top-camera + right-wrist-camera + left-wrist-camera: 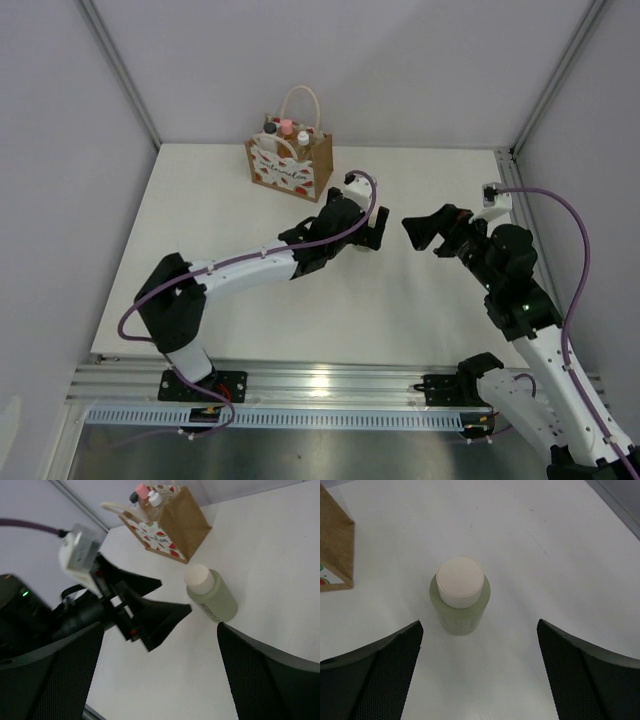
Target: Place the personal care products into the canvas bag
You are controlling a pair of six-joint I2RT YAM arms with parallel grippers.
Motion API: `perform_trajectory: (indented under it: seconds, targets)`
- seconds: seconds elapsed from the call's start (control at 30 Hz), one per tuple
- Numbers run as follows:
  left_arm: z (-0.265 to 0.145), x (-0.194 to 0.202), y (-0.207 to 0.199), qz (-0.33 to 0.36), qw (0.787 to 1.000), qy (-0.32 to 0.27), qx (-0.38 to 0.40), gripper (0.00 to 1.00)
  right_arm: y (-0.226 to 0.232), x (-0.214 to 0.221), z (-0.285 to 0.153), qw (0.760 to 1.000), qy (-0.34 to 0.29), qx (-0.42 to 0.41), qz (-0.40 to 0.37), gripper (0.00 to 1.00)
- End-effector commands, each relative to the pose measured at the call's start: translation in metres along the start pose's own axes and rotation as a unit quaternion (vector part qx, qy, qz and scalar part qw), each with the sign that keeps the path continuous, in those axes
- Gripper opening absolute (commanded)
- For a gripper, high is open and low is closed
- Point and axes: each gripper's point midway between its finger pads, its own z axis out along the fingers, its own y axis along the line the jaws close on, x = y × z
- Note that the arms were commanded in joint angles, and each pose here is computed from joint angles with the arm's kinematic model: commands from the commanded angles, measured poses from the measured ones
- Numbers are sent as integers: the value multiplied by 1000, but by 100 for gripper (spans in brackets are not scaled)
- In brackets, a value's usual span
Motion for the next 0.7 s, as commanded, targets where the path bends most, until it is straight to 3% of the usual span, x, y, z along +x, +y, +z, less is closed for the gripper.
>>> perform_trajectory:
  seconds: [0.0,0.17,0.47,0.67]
  targets:
    - [22,-5,8,5,1000,11,-17,98,17,4,-15,999,-12,-50,13,99]
    - [47,13,11,-16,999,28,-5,99,10,17,-17,999,-3,-46,12,99]
    - [83,51,13,15,998,57,-6,98,19,24,-16,997,6,-76,23,99]
    - [97,53,14,18,998,65,-21,95,17,28,-14,997,10,-77,25,99]
